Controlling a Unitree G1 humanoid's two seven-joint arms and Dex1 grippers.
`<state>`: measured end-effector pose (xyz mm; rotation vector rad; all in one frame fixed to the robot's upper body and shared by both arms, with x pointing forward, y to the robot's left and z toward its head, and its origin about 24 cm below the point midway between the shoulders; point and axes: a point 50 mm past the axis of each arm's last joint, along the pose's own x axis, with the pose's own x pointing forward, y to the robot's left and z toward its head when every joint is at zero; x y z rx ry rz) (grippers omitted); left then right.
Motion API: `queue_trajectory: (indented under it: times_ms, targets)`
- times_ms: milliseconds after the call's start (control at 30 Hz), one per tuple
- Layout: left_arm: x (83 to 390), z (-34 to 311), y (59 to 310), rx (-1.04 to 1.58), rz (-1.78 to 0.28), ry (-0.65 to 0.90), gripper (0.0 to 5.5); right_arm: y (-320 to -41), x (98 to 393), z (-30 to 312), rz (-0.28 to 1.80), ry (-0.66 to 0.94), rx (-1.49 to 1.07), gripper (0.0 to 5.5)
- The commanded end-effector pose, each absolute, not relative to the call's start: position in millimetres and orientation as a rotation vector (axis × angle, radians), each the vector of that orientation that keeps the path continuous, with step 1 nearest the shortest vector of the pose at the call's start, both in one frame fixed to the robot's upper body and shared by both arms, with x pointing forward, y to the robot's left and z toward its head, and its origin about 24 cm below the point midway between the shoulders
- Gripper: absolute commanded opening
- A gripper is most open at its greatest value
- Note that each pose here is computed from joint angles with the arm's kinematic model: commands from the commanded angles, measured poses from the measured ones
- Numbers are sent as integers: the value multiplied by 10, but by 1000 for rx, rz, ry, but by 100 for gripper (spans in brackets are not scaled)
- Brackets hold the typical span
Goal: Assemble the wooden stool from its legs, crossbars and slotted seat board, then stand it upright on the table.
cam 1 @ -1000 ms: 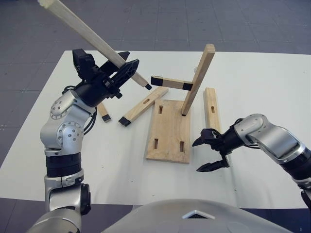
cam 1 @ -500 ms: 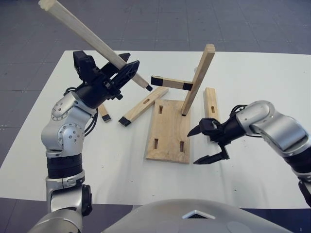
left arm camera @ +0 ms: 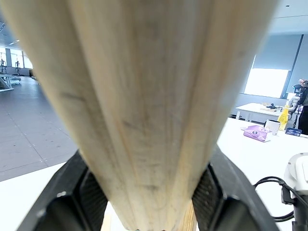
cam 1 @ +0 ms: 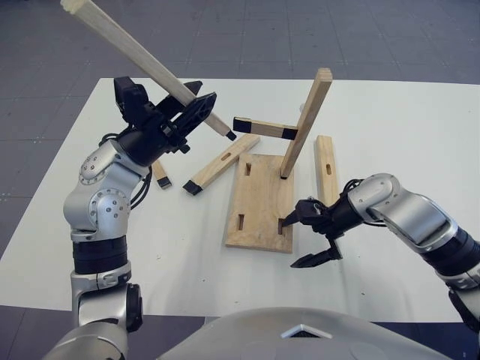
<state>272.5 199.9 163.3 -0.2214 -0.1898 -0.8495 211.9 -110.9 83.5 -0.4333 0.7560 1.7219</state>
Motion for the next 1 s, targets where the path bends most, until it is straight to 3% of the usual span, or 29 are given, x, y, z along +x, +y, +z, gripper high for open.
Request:
queue_trajectory:
  times_ms: [33,233,533,867,1000]
  targets:
    - [2754,1681,1966,-218,-865,-201,204,-1201,2095,718,1701,822,-474,534]
    - [2740,1670,1980,-213,-859,-197,204,-1385,2184,602,1647,882,-543,534]
    - [2716,1632,2002,-204,-841,-193,204,-1712,2393,750,1629,902,-732,534]
    - [2516,1362,1934,-192,-972,-80,204,-1716,2452,872,1640,872,-743,534]
    - [2557,1214,1985,-194,-915,-90,204,-1714,2559,1025,1631,834,-750,534]
